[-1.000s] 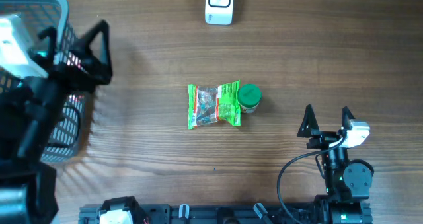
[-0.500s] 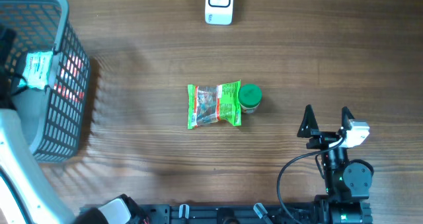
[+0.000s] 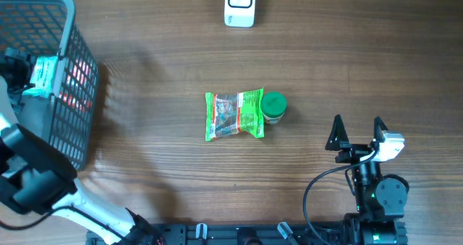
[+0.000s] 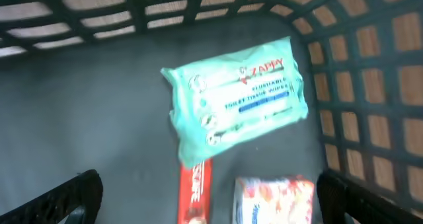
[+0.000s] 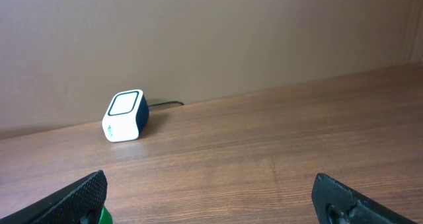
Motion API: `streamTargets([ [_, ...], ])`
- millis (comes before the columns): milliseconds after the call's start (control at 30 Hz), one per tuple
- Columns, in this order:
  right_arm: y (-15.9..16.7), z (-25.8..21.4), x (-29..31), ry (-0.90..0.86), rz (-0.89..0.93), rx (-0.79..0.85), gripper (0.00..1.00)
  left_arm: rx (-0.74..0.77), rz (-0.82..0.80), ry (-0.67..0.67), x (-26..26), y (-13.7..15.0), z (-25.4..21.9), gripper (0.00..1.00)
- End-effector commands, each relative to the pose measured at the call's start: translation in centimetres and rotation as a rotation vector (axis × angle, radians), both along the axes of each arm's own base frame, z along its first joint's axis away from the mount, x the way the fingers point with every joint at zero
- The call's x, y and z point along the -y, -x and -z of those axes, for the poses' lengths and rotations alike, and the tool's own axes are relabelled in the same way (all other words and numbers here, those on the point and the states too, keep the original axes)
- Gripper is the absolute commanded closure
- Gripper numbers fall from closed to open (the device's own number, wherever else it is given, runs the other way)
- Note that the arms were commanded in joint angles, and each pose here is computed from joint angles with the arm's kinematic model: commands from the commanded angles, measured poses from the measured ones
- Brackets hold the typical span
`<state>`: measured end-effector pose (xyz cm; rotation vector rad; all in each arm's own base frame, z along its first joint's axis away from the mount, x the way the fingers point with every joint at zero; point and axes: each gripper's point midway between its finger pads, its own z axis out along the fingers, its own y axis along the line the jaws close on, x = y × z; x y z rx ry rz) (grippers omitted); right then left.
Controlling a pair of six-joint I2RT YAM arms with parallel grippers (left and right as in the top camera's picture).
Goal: Scan the item barcode
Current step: 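Reach the left gripper into the basket and grasp the tissue wipes pack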
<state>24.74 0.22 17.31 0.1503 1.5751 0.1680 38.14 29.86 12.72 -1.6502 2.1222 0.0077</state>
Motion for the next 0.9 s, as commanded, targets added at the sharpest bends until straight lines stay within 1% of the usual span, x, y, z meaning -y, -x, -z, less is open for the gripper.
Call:
streamTargets([
  [0, 0.0, -0.2, -0.1, 0.017, -0.004, 0.008, 0.00, 0.036, -0.012, -0.001, -1.0, -1.4, 1.2, 0.00],
  [167, 0.0, -0.2, -0.1, 0.017, -0.004, 0.009, 0.00, 0.035, -0.011, 0.000, -1.8, -2.4, 3.6, 0.00],
  [300, 0.0, -0.2, -0.1, 0.017, -0.004, 0.009, 0.00, -0.010, -0.012, 0.035, -1.7, -2.4, 6.7, 0.00],
  [500, 0.0, -0.2, -0.1, 0.017, -0.004, 0.009, 0.00, -0.051, -0.010, 0.072, -1.5, -2.3, 9.7, 0.00],
  [600, 0.0, -0.2, -0.1, 0.017, -0.004, 0.009, 0.00, -0.043, 0.015, 0.142, -0.4, -2.7, 11.5, 0.03],
  [733, 0.0, -0.2, -0.1, 0.017, -0.004, 0.009, 0.00, -0.079, 0.018, 0.181, 0.2, -2.3, 13.9, 0.05],
  [767, 0.0, -0.2, -0.1, 0.017, -0.004, 0.009, 0.00, -0.083, 0.017, 0.185, 0.3, -2.3, 14.2, 0.13],
  [800, 0.0, -0.2, -0.1, 0.018, -0.004, 0.009, 0.00, -0.086, 0.021, 0.197, 0.5, -2.2, 14.4, 0.31],
  [833, 0.0, -0.2, -0.1, 0.017, -0.004, 0.009, 0.00, -0.081, 0.027, 0.217, 0.8, -2.3, 14.6, 0.52],
  [867, 0.0, -0.2, -0.1, 0.017, -0.004, 0.009, 0.00, -0.070, 0.037, 0.244, 1.4, -2.4, 14.6, 0.91],
])
